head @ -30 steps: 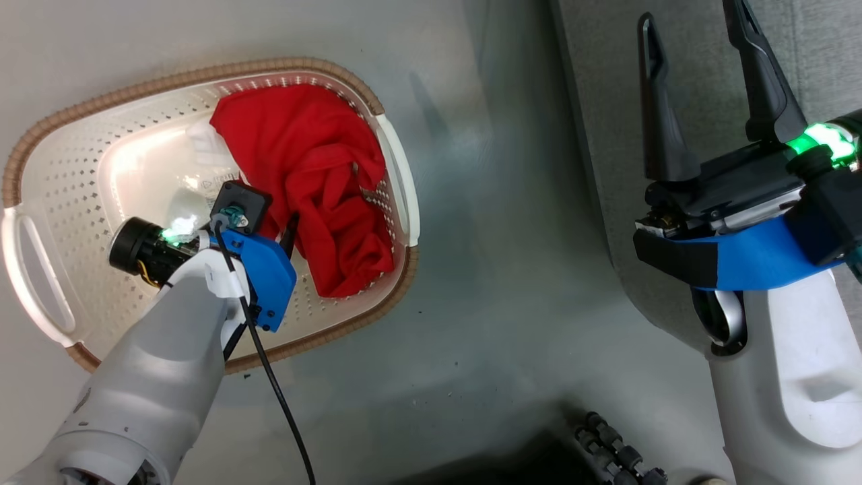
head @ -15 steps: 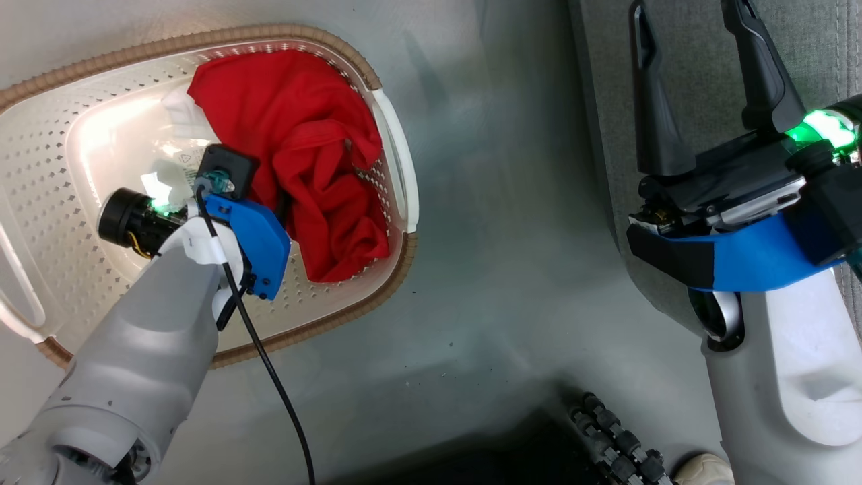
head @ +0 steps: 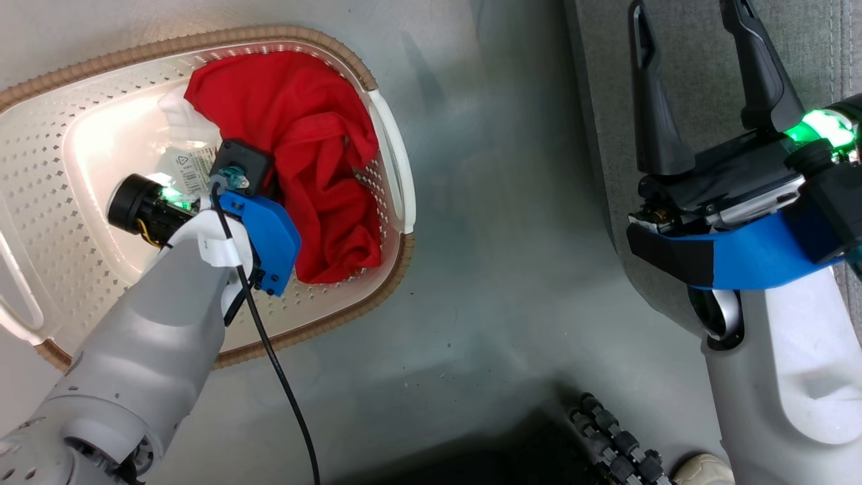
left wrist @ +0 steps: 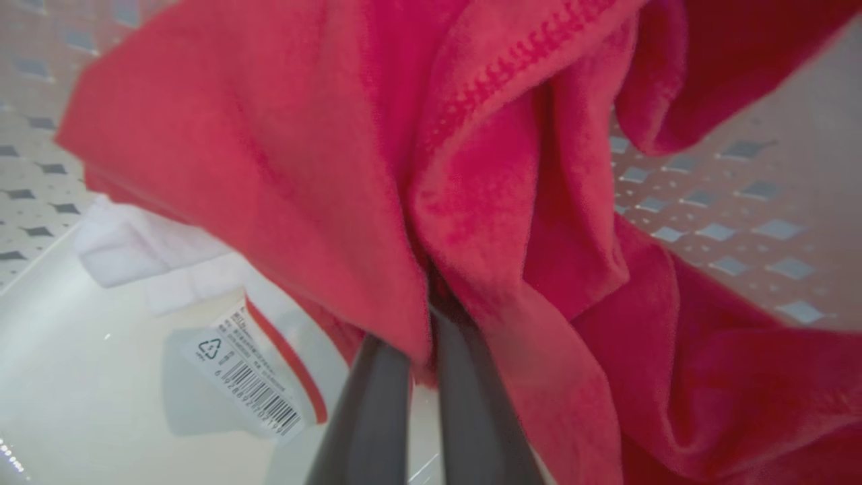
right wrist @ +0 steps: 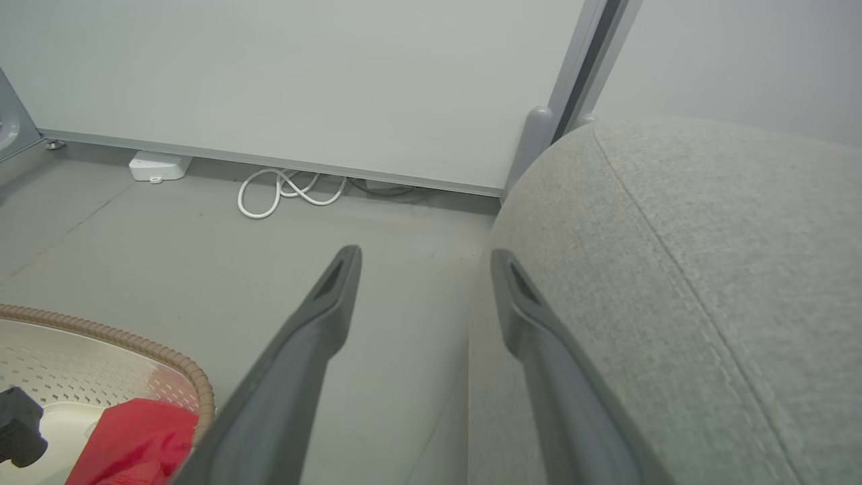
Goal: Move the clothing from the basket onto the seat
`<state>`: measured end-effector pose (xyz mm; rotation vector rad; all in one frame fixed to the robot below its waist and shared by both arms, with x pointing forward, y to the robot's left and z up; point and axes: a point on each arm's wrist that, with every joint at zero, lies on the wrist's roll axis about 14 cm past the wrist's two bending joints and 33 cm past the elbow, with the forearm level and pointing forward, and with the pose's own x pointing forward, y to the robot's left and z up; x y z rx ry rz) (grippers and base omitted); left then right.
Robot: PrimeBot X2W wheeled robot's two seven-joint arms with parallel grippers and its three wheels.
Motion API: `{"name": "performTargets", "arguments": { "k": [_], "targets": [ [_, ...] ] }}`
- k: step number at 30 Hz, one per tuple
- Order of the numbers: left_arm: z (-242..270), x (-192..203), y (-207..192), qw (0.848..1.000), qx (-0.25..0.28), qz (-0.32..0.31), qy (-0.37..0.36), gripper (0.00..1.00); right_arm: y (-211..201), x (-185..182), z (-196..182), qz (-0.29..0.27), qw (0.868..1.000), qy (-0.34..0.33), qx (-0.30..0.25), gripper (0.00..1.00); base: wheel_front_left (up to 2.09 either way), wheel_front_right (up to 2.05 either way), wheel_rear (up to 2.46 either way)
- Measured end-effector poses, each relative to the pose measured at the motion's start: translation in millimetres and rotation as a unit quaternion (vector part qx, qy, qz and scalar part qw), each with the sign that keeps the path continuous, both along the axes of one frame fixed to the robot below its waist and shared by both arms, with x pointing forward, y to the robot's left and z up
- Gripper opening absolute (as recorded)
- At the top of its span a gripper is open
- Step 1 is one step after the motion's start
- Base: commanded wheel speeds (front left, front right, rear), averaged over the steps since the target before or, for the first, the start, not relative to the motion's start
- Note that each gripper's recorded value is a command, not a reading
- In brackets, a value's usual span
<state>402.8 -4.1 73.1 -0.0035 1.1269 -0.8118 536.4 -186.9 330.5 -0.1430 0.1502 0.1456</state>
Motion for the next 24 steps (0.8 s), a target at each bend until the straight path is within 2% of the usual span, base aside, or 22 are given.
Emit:
{"name": "performTargets", "arguments": {
  "k": [7, 13, 24],
  "targets": [
    [12.6, 6.2, -6.4, 1.0, -0.02, 0.002, -0.017, 0.0, 1.6, 1.8, 4.1, 0.0, 1.0, -0.004, 0.004, 1.0, 0.0, 0.0, 0.0],
    [34.0, 27.2, -8.4, 0.997, -0.048, 0.05, -0.042, 0.0, 5.8, 4.8, 16.4, 0.003, 1.0, -0.018, 0.01, 1.0, 0.0, 0.0, 0.0],
    [95.3, 62.0, -12.7, 0.988, -0.088, 0.056, -0.118, 0.0, 13.1, 9.1, 50.4, 0.009, 0.998, -0.051, 0.021, 1.0, 0.0, 0.0, 0.0]
  ]
}}
